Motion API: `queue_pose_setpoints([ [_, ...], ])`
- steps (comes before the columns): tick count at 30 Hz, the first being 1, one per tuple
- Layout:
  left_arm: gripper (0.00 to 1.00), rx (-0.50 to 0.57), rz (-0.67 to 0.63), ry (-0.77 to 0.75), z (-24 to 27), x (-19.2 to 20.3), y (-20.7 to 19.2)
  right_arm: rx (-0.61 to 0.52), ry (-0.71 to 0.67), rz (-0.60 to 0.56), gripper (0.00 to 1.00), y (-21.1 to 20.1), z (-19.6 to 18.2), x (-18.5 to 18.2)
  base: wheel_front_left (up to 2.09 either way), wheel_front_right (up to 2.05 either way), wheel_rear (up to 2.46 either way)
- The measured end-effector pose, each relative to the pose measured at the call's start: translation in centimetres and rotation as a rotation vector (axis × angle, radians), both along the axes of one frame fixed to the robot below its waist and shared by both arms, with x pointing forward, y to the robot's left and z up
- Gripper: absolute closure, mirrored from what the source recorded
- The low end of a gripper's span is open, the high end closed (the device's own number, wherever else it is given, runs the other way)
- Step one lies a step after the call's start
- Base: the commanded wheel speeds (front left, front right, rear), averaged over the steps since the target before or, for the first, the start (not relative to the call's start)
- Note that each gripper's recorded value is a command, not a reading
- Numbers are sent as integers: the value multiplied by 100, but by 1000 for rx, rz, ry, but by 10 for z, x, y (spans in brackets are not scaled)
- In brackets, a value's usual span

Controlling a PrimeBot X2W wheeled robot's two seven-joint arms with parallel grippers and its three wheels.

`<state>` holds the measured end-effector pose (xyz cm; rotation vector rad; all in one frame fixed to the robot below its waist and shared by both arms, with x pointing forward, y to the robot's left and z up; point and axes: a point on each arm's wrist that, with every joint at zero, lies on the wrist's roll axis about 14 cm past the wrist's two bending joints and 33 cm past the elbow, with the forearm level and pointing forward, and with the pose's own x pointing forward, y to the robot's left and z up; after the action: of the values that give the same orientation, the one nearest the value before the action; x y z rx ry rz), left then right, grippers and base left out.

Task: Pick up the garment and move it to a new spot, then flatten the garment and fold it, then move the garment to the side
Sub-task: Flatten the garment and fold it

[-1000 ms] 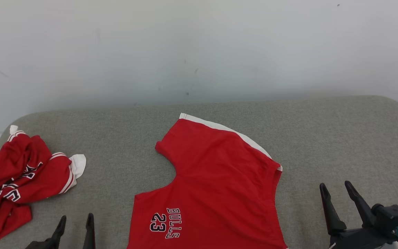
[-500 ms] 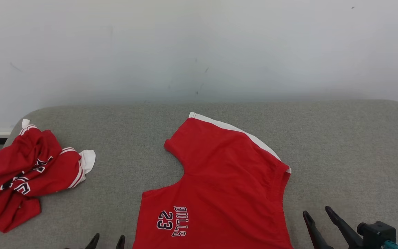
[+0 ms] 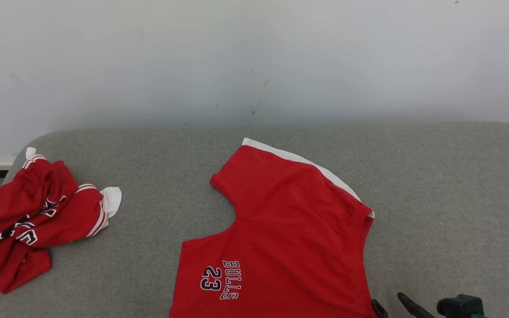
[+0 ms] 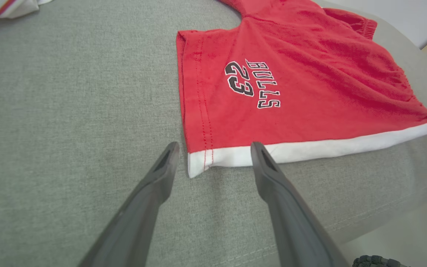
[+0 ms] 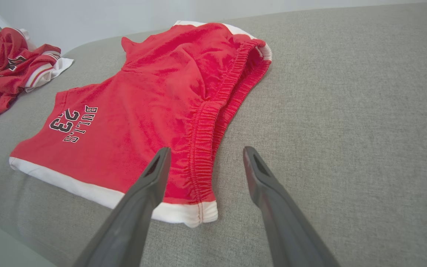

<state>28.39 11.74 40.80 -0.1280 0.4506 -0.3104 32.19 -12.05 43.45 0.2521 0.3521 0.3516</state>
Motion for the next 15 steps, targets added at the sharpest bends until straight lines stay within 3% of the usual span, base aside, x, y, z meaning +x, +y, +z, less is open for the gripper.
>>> queue_pose_setpoints([
  [15, 0, -13, -16, 143, -25, -1, -6, -50, 191, 75, 0, 14, -40, -19, 0, 0, 0],
])
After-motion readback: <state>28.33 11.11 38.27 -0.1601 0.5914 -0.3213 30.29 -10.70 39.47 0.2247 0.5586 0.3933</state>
